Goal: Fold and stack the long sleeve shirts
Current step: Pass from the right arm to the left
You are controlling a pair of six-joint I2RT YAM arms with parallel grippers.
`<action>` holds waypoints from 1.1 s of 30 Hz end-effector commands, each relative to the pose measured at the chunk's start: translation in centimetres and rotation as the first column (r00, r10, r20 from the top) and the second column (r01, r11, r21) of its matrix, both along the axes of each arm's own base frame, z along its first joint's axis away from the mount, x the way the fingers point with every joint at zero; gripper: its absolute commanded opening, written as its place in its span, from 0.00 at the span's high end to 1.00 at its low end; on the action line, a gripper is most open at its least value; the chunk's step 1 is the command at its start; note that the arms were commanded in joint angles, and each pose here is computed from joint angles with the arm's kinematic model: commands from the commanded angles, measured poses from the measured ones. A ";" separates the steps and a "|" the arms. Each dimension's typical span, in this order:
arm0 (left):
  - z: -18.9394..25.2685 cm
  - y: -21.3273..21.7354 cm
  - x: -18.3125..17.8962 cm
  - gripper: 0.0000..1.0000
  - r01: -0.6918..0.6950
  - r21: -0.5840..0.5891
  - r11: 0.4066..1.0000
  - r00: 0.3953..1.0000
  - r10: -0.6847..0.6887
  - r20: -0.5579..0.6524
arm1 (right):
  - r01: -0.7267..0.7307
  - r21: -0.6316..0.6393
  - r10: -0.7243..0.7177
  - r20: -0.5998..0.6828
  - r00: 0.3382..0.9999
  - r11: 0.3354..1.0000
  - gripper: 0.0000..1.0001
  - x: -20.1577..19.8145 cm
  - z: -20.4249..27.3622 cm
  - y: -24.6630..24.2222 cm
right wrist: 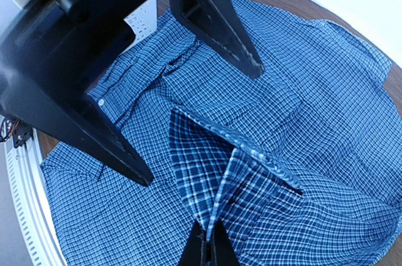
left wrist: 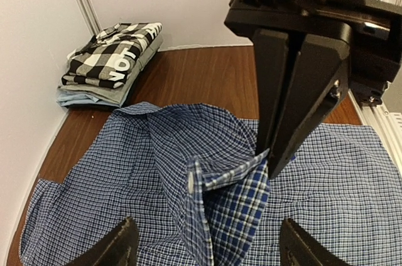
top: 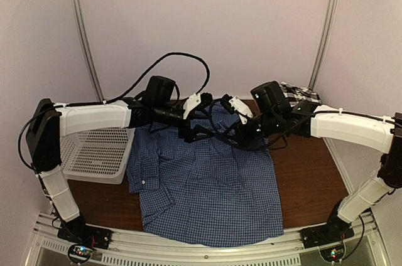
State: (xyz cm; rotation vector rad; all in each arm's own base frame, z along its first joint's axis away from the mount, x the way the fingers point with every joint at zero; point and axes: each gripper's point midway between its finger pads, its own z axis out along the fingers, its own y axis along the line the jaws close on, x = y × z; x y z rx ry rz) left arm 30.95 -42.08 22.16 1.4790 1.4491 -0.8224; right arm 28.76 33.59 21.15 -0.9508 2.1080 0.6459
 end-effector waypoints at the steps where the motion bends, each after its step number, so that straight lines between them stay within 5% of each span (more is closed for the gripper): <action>1: 3.2 -0.8 -0.6 0.22 0.046 -0.091 0.995 0.993 -0.035 0.112 | -0.051 0.102 0.048 0.031 0.998 0.993 1.00 -0.5 1.8 0.9; 22: 0.1 -3.3 -1.2 0.27 0.053 0.025 0.998 0.970 -0.058 0.234 | -0.077 0.152 0.078 -0.001 0.997 0.985 1.00 -0.6 0.9 0.6; 33: 0.8 -3.9 -0.2 0.56 0.000 0.001 1.000 0.961 0.000 0.276 | -0.049 0.135 0.051 -0.009 0.999 0.990 1.00 -0.3 0.2 0.1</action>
